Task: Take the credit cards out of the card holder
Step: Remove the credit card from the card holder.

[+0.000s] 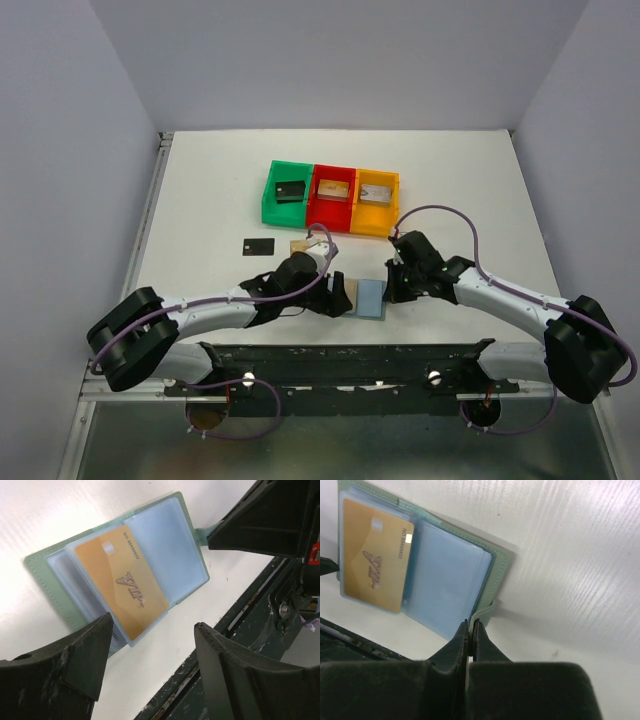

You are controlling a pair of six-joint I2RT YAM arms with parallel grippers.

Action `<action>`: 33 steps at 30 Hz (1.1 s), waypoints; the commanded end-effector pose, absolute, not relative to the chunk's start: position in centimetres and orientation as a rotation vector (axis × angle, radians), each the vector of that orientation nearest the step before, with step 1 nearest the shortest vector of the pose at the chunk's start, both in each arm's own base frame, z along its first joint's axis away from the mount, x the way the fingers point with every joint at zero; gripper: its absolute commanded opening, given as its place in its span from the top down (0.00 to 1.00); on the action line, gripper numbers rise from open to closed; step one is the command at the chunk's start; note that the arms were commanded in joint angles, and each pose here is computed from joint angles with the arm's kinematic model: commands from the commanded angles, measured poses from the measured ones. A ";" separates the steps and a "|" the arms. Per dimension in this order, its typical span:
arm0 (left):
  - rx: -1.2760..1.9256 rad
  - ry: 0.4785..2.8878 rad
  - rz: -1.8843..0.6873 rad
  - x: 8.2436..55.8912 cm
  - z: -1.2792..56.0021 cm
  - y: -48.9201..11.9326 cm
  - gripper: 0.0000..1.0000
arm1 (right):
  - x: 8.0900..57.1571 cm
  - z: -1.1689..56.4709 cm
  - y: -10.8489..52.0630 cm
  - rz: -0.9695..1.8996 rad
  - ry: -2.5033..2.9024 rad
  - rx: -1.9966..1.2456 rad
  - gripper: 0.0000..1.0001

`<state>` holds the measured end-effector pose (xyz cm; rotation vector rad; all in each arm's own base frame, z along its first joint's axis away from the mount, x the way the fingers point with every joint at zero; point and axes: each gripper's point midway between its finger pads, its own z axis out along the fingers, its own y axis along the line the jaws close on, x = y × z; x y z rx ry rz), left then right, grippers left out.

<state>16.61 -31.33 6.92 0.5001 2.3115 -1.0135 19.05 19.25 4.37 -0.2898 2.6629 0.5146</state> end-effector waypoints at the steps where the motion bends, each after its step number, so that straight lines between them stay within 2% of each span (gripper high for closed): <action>1: 0.376 2.346 -0.866 17.5 5.9 -28.7 0.22 | 19.4 4.4 17.3 0.377 2.667 -0.269 0.91; 5: 0.310 2.365 -0.786 17.9 5.3 -27.1 0.22 | 20.0 5.8 16.1 0.300 2.635 -0.247 0.73; 8: 0.264 2.364 -0.736 18.3 5.5 -26.0 0.21 | 20.4 8.1 16.2 0.322 2.577 -0.247 0.69; 13: 0.234 2.285 -0.728 19.6 7.7 -25.2 0.23 | 21.2 13.6 20.2 0.651 2.332 -0.289 0.69; 17: 0.349 2.171 -0.808 20.5 10.2 -26.9 0.20 | 21.5 15.8 23.7 0.929 2.147 -0.277 0.54; 20: 0.386 2.133 -0.958 20.1 11.5 -28.8 0.21 | 21.3 15.1 25.4 1.048 2.200 -0.217 0.52; 22: 0.347 2.139 -1.039 20.2 11.9 -29.7 0.31 | 20.7 14.0 26.6 1.103 2.266 -0.269 0.53; 24: 0.318 2.182 -1.061 20.5 11.6 -29.8 0.52 | 20.6 12.6 27.5 1.167 2.295 -0.247 0.55; 27: 0.356 2.153 -1.181 19.9 11.6 -30.5 0.68 | 20.7 10.9 27.7 1.201 2.303 -0.192 0.55; 29: 0.343 2.131 -1.200 19.9 11.7 -30.6 0.76 | 20.5 9.6 27.9 1.207 2.334 -0.178 0.55; 33: 0.340 2.152 -1.191 19.8 10.7 -30.5 0.78 | 20.4 7.9 28.3 1.232 2.372 -0.155 0.56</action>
